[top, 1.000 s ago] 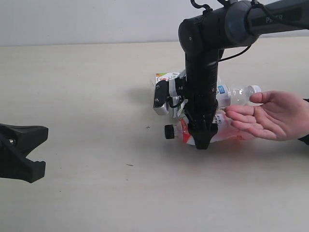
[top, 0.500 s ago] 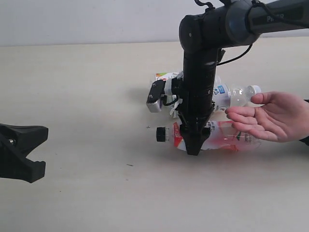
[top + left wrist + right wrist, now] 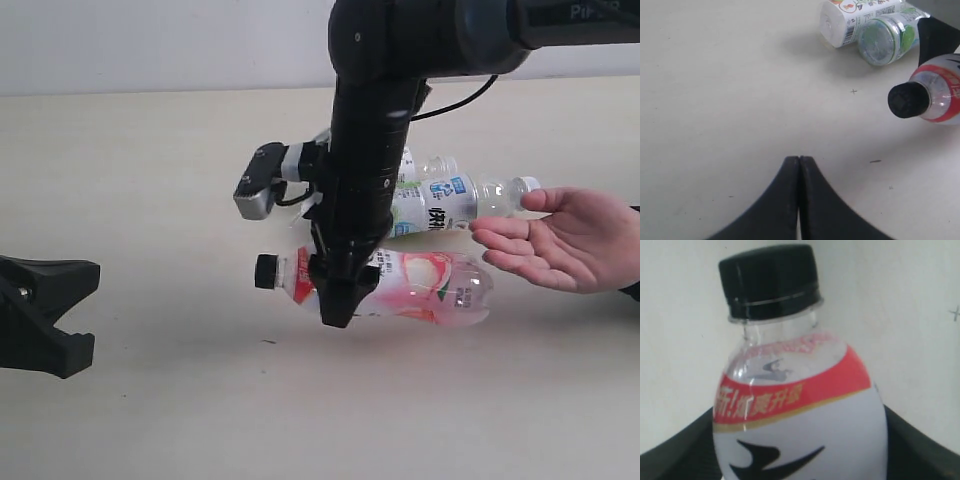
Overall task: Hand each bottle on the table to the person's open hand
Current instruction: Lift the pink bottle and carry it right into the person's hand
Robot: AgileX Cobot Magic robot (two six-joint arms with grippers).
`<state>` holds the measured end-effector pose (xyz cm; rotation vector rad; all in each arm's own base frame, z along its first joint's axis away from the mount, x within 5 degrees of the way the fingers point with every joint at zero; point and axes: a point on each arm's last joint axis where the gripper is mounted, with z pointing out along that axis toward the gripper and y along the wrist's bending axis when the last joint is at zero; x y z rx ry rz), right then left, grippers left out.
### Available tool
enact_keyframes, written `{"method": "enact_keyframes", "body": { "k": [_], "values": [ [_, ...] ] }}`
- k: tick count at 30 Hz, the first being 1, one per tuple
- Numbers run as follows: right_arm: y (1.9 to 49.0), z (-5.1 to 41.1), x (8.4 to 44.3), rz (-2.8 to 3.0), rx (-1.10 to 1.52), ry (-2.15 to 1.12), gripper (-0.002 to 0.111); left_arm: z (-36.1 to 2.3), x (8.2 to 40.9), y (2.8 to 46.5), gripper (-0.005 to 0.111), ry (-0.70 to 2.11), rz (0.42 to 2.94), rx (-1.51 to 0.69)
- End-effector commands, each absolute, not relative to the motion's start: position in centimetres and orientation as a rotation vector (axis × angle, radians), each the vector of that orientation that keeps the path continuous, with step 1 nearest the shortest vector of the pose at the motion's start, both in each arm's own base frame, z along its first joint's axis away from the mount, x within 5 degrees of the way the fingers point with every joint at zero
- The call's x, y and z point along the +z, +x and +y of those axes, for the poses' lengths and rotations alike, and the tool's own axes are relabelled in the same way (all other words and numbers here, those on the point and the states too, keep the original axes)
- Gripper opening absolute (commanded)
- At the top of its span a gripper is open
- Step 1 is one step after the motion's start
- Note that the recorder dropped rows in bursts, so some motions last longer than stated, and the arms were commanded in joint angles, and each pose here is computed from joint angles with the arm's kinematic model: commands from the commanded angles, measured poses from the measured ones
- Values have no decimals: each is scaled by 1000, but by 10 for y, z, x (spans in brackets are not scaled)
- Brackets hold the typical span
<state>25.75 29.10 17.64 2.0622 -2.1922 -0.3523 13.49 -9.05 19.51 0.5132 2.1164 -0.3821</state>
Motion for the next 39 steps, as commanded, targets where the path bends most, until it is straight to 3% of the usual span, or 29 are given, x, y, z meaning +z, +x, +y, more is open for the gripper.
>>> {"method": "enact_keyframes", "body": {
  "k": [1, 5, 13, 22, 26, 33, 39],
  "values": [
    [252, 293, 191, -2388, -362, 1855, 0, -90, 195, 134, 0, 515, 2106, -381],
    [251, 293, 203, -2564, -373, 1627, 0, -90, 195, 134, 0, 515, 2106, -381],
    [248, 285, 241, -2787, -387, 1481, 0, -90, 195, 134, 0, 515, 2106, -381],
    [250, 240, 304, -3145, 54, 1326, 0, -90, 195, 134, 0, 515, 2106, -381],
    [259, 217, 321, -3245, 72, 1217, 0, -90, 195, 134, 0, 515, 2106, -381],
    [285, 176, 321, -3342, 66, 885, 0, -90, 195, 134, 0, 515, 2106, -381],
    [281, 165, 295, -3258, 58, 796, 0, -90, 195, 134, 0, 515, 2106, -381]
  ]
}}
